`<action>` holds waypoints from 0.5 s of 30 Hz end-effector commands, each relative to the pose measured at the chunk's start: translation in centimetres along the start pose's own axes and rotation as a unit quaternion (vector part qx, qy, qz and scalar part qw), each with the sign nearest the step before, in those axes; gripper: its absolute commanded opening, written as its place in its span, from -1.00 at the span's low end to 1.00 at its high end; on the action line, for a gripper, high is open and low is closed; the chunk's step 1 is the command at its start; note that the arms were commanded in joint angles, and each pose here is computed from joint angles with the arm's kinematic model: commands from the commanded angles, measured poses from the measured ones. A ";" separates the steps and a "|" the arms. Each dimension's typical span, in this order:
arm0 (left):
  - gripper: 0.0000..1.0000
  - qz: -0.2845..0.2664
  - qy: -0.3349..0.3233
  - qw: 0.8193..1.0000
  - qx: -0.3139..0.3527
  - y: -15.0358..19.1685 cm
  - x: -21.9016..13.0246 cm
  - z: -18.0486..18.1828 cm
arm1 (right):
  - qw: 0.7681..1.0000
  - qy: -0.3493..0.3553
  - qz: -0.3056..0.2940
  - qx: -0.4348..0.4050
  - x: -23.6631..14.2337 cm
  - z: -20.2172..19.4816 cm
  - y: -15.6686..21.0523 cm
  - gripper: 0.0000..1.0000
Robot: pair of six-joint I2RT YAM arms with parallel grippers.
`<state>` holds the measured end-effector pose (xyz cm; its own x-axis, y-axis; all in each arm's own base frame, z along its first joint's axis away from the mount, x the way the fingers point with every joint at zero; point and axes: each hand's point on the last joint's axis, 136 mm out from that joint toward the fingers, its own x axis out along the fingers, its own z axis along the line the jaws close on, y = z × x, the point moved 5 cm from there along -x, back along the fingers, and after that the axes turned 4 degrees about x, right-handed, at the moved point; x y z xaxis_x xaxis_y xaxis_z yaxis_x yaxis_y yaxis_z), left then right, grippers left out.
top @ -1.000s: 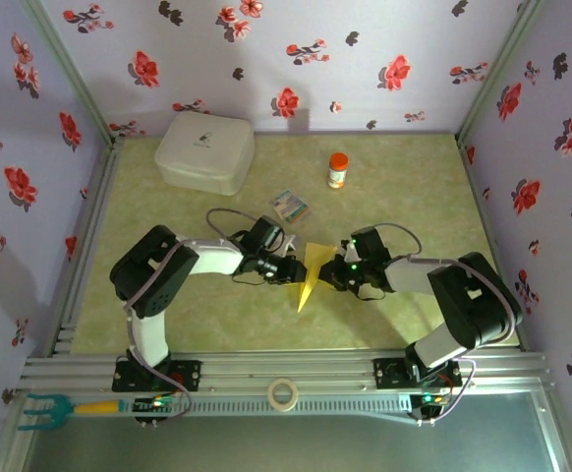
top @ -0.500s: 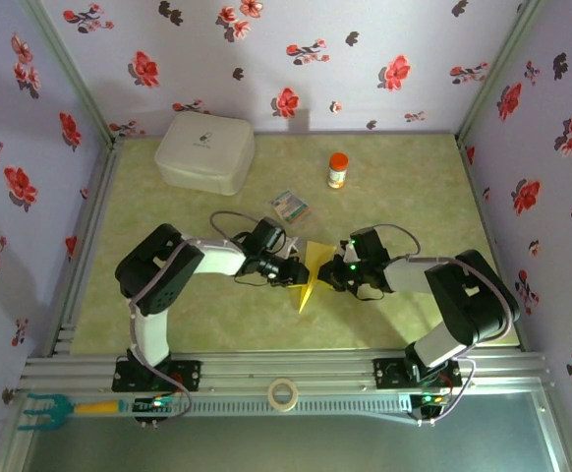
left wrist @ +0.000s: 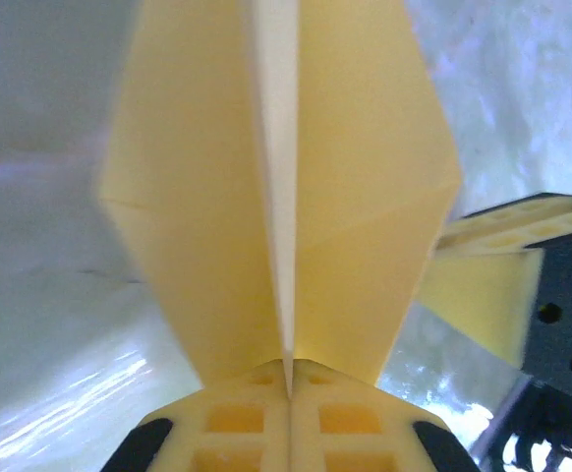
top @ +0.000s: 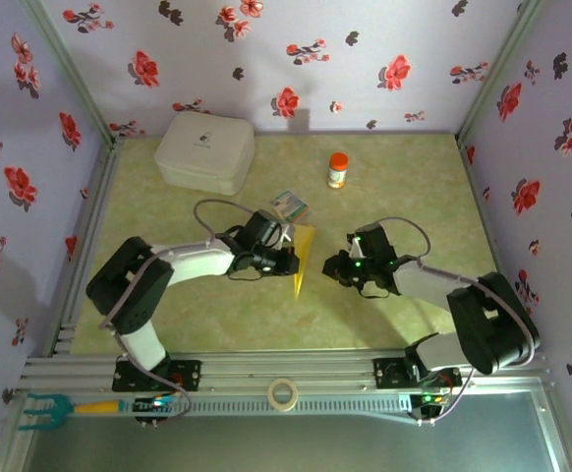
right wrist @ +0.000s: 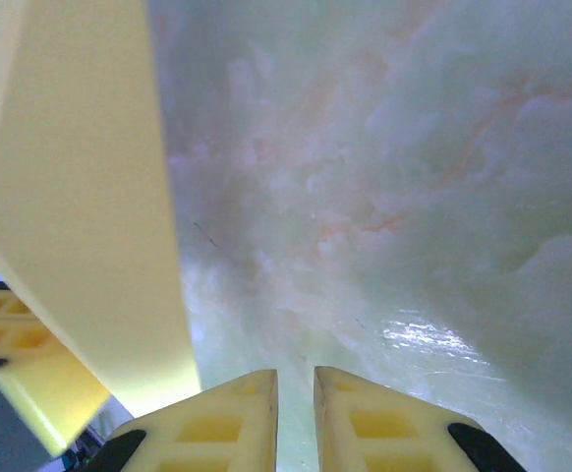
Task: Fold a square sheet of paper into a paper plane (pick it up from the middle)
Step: Move the paper plane to the center of the table.
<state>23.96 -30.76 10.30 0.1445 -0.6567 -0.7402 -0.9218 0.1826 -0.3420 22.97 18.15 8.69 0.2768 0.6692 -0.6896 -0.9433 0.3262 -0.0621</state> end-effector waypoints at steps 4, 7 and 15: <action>-0.95 -0.001 -0.206 0.978 0.026 0.1 -3.1 3.4 | 0.999 0.021 -0.023 -0.012 -0.9 0.6 -0.7 -0.63; -0.95 0.014 -0.233 0.972 0.022 0.3 -3.1 3.8 | 0.999 0.020 -0.025 -0.010 -0.9 0.8 -0.8 -0.62; -0.92 0.039 -0.238 0.970 0.019 1.2 -1.5 3.7 | 0.999 0.023 -0.022 -0.007 -0.7 0.8 -0.9 -0.61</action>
<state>24.39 -27.02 9.38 0.2508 -0.2810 -0.9263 -0.9199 0.2287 -0.3184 23.36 17.79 9.39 0.3016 0.6359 -0.7104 -0.9344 0.3453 -0.0876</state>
